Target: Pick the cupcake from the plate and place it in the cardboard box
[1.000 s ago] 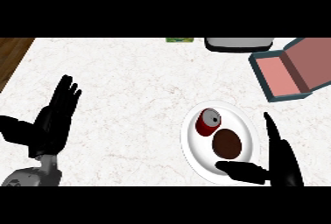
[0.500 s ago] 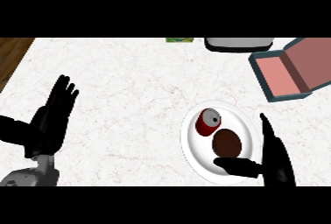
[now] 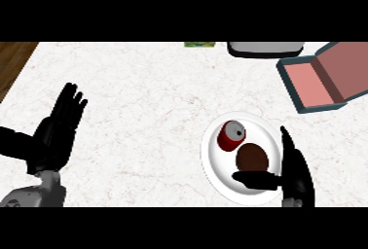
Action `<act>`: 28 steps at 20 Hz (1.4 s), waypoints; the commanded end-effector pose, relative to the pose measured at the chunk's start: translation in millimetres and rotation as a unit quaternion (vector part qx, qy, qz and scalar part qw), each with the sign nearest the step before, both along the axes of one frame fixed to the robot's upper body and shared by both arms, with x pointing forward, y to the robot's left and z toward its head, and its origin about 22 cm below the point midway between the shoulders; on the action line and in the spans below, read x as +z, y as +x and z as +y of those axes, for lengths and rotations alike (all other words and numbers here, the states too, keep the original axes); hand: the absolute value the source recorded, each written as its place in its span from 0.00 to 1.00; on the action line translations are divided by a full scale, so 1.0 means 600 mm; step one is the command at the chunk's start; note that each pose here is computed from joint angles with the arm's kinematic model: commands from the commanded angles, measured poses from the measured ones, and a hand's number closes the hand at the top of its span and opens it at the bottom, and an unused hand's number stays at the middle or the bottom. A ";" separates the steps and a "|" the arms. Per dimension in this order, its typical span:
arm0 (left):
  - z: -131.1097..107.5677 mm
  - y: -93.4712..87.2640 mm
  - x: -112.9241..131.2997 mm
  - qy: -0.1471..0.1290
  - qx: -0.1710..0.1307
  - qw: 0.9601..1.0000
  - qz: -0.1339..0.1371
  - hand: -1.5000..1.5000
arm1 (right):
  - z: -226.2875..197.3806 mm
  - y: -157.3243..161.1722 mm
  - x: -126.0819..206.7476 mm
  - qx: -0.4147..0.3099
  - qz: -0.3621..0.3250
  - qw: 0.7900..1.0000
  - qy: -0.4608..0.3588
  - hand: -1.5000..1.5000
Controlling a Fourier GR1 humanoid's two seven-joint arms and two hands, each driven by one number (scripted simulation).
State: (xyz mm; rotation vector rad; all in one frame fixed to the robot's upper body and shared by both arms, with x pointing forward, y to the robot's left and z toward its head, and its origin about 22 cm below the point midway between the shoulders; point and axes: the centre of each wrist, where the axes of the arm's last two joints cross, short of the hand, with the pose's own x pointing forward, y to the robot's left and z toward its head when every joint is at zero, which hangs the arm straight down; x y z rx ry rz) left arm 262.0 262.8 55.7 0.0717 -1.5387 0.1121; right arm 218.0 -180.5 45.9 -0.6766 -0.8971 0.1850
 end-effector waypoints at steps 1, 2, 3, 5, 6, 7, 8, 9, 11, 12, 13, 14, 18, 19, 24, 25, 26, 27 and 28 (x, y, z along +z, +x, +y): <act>-0.007 0.002 0.003 0.000 0.008 1.000 -0.009 0.50 | -0.006 -0.001 -0.038 0.004 0.012 1.000 -0.002 0.00; -0.014 0.010 0.002 0.000 -0.002 1.000 0.002 0.50 | 0.005 0.023 0.026 0.008 0.025 1.000 -0.003 0.00; -0.020 -0.008 0.032 0.002 0.004 1.000 -0.001 0.50 | -0.012 0.007 -0.027 -0.004 0.017 1.000 0.001 0.00; -0.014 -0.011 0.008 0.002 -0.003 1.000 -0.006 0.50 | -0.010 0.007 -0.024 -0.001 0.014 1.000 -0.004 0.00; 0.020 0.001 -0.013 0.002 0.002 1.000 -0.009 0.50 | -0.012 -0.002 0.000 0.002 0.007 1.000 0.002 0.00; 0.001 -0.012 -0.009 -0.003 -0.005 1.000 0.004 0.50 | 0.008 0.012 -0.031 0.004 0.012 1.000 0.010 0.00; 0.010 -0.020 0.008 0.012 -0.002 1.000 -0.004 0.50 | -0.020 -0.001 -0.044 -0.001 0.017 1.000 0.003 0.00; 0.029 0.006 0.035 0.002 -0.001 1.000 -0.007 0.50 | -0.016 0.025 -0.066 0.003 0.021 1.000 0.002 0.00; -0.001 -0.008 -0.022 0.005 -0.002 1.000 -0.004 0.50 | 0.011 0.018 -0.045 0.009 0.020 1.000 0.000 0.00; 0.019 -0.001 -0.020 -0.001 0.001 1.000 -0.005 0.50 | 0.016 0.012 -0.042 -0.003 0.015 1.000 0.002 0.00; -0.005 -0.004 0.013 0.013 0.000 1.000 -0.010 0.50 | 0.007 0.003 -0.018 0.009 0.018 1.000 0.001 0.00; -0.017 0.021 -0.014 0.004 0.001 1.000 0.002 0.50 | 0.009 0.018 -0.021 -0.001 0.017 1.000 0.005 0.00; -0.011 -0.005 -0.006 -0.004 0.005 1.000 -0.009 0.50 | 0.015 0.020 -0.071 0.016 0.024 1.000 -0.006 0.00; 0.009 -0.023 0.006 0.008 -0.002 1.000 -0.001 0.50 | 0.003 0.016 -0.049 0.008 0.029 1.000 -0.003 0.00; -0.013 0.014 0.013 -0.004 0.001 1.000 0.002 0.50 | 0.009 0.000 -0.056 0.029 0.013 0.999 -0.016 1.00; -0.009 0.009 -0.011 0.001 0.002 1.000 -0.007 0.50 | 0.018 0.029 -0.043 0.035 0.008 0.999 -0.040 1.00; -0.010 -0.004 -0.001 0.000 0.002 1.000 -0.004 0.50 | -0.013 -0.007 -0.091 0.058 0.011 0.996 -0.062 1.00; -0.003 -0.001 0.003 0.013 0.006 1.000 -0.012 0.50 | 0.017 0.035 -0.060 0.050 0.010 0.997 -0.063 1.00; 0.000 0.028 0.016 0.005 0.006 1.000 -0.003 0.50 | 0.030 -0.010 -0.055 0.054 0.008 0.995 -0.081 1.00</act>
